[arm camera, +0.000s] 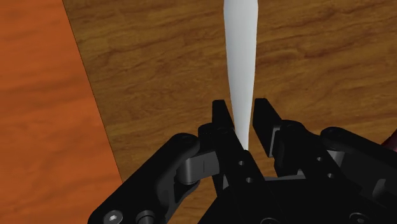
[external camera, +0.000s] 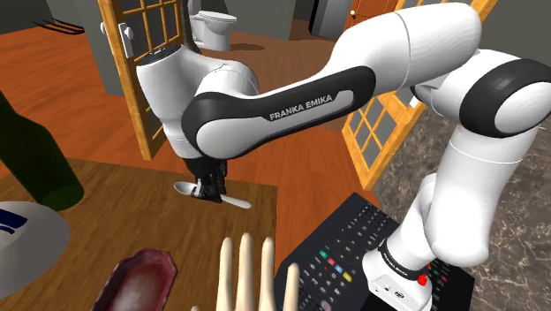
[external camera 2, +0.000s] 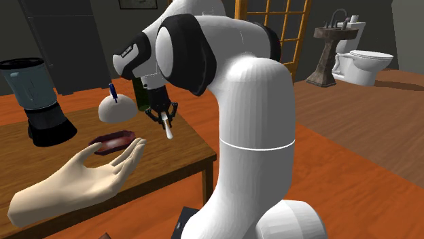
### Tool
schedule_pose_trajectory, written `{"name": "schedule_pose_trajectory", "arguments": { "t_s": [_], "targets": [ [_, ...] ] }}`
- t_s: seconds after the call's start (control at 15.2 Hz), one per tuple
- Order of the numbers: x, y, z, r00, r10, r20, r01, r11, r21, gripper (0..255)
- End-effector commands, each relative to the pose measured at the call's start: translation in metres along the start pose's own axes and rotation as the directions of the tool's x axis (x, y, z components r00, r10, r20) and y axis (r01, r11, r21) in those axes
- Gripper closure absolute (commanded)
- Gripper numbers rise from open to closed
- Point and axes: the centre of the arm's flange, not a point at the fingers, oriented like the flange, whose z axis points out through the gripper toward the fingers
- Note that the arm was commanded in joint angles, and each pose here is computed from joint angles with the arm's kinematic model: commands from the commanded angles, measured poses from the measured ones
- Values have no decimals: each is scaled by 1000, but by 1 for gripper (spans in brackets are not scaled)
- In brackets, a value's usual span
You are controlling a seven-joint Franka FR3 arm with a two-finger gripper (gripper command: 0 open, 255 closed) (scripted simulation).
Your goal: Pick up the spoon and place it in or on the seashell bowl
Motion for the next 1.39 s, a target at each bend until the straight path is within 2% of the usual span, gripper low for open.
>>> {"name": "schedule_pose_trajectory", "arguments": {
  "t_s": [0.0,0.4,1.32],
  "targets": [
    [-2,1,-12,1000,0,0,0,1000,0,255],
    [-8,5,-38,1000,0,0,0,1000,0,255],
    [29,-172,-79,1000,0,0,0,1000,0,255]
  ]
}}
